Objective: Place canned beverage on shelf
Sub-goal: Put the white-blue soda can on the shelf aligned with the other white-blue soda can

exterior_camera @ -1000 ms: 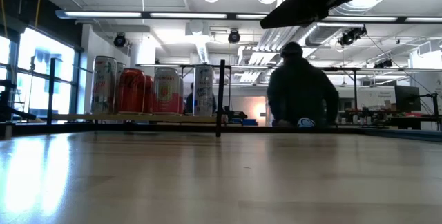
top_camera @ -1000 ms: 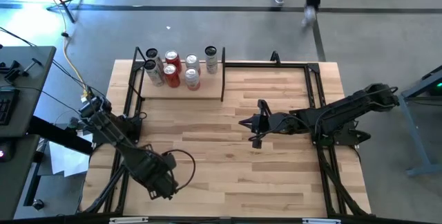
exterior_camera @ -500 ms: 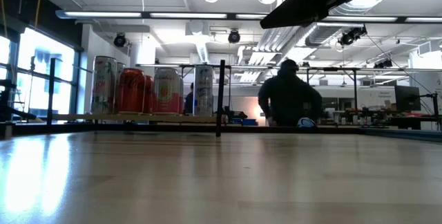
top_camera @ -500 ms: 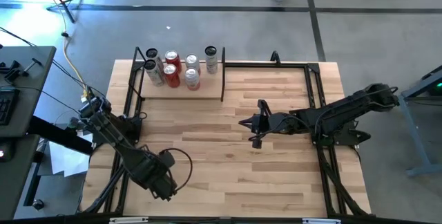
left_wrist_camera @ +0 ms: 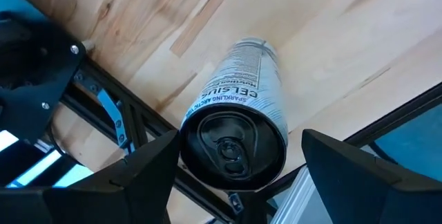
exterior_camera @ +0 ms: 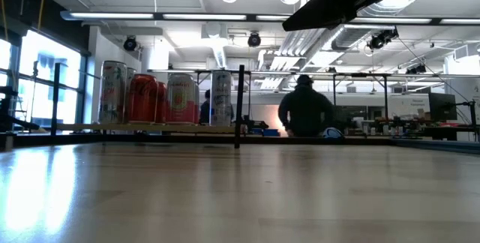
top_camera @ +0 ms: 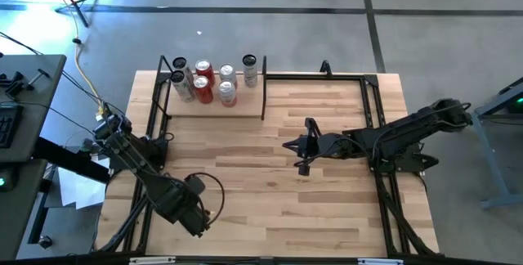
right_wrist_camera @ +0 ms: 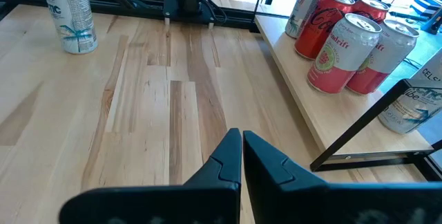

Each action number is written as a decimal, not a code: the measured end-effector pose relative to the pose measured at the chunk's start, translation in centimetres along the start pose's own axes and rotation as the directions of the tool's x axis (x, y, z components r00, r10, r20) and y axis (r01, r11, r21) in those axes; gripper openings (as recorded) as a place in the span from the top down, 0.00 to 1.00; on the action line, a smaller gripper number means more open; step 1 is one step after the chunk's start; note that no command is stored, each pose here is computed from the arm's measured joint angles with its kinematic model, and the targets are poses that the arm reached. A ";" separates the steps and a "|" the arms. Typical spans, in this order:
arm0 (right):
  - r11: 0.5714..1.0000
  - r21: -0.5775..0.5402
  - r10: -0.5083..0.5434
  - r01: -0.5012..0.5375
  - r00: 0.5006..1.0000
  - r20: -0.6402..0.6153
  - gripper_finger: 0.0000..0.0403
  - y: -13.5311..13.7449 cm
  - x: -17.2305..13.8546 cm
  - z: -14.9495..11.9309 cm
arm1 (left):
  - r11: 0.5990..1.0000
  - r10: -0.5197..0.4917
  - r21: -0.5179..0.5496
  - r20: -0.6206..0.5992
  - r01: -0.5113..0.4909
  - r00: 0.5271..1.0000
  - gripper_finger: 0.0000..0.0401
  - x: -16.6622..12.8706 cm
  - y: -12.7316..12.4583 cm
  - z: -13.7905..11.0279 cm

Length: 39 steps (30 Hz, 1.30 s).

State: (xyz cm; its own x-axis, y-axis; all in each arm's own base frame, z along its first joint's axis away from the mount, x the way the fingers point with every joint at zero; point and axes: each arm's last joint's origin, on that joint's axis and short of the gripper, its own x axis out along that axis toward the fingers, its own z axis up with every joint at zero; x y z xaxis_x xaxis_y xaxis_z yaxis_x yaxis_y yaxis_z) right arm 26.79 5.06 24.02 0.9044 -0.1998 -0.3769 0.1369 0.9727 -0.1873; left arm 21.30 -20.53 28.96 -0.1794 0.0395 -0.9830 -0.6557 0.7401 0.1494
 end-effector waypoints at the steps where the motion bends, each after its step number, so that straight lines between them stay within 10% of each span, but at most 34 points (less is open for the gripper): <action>1: 1.000 0.000 0.000 0.000 1.000 0.000 1.00 0.0 0.0 0.0 | 1.000 0.001 -0.009 0.000 -0.001 1.000 0.26 0.0 0.0 0.0; 26: 1.000 0.002 0.000 0.000 1.000 0.000 1.00 0.0 0.0 0.0 | 0.998 0.039 0.041 0.047 -0.041 0.998 0.31 2.2 0.0 -0.1; 39: 1.000 0.002 0.000 0.000 1.000 0.000 1.00 0.0 0.0 0.0 | 0.950 0.089 0.267 0.256 -0.159 0.963 0.40 1.7 1.0 6.1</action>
State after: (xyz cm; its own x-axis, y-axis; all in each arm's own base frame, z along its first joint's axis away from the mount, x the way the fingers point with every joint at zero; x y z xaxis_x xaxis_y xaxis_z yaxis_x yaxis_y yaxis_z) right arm 26.79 5.06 24.03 0.9044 -0.1998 -0.3771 0.1377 0.9730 -0.1853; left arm 24.82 -15.58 26.80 -0.0429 0.2756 -0.9603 -0.3986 0.8767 0.2694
